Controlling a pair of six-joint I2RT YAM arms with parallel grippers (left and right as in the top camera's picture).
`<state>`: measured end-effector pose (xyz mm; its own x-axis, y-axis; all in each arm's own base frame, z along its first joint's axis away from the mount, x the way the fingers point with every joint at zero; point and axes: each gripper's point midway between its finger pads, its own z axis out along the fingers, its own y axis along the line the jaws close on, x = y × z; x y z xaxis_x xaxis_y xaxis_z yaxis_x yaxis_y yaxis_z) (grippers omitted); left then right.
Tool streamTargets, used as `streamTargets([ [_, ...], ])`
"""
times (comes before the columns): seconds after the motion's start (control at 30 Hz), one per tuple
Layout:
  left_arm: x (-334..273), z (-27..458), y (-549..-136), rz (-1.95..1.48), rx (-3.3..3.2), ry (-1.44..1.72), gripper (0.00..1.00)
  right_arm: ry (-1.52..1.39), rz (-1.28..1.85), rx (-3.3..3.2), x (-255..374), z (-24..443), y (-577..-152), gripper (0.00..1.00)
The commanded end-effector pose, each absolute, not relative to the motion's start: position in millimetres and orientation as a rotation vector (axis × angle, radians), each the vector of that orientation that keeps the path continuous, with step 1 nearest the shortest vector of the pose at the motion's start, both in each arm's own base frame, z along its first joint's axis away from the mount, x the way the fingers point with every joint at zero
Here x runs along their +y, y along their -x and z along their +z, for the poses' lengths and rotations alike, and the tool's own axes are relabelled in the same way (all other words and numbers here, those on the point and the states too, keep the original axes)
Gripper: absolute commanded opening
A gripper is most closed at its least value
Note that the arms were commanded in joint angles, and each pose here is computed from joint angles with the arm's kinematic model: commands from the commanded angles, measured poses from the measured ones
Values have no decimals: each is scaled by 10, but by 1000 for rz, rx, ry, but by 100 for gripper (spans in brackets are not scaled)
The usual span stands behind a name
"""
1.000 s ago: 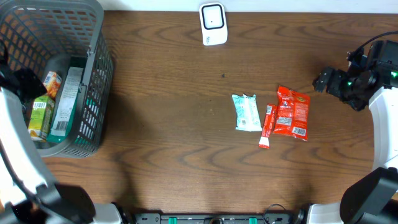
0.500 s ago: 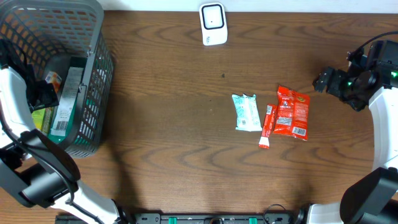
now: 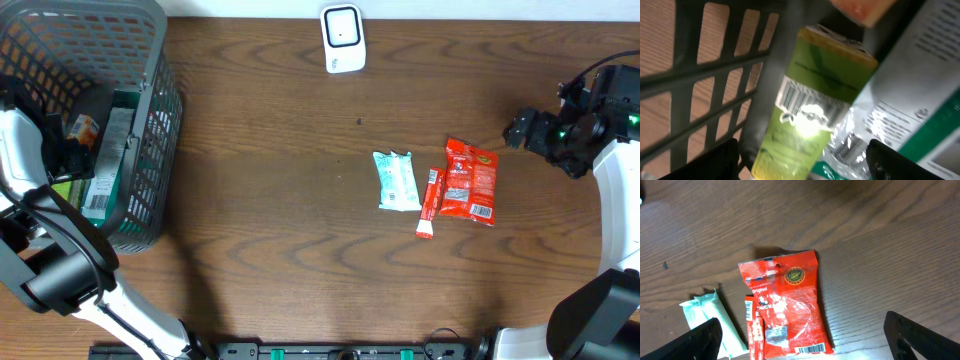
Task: Scan the item barcode
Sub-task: 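Grasp the yellow-green tea carton in the basket with the left gripper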
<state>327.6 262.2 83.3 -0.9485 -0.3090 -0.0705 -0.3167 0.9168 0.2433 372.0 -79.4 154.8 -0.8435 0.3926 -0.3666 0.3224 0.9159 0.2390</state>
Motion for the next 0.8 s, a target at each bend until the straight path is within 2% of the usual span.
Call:
streamTargets([
  [0.0, 2709, 751, -3227, 393, 3061, 500, 82, -512, 236, 2657, -815, 1569, -3736, 99],
  [0.4, 2646, 565, -3337, 245, 3007, 511, 81, -512, 236, 2656, -815, 1570, -3737, 99],
  [0.6, 2635, 545, -3321, 239, 3015, 518, 59, -512, 236, 2656, -815, 1570, -3737, 99],
  [0.77, 2592, 480, -3261, 224, 3039, 520, 58, -512, 236, 2656, -815, 1570, -3737, 99],
])
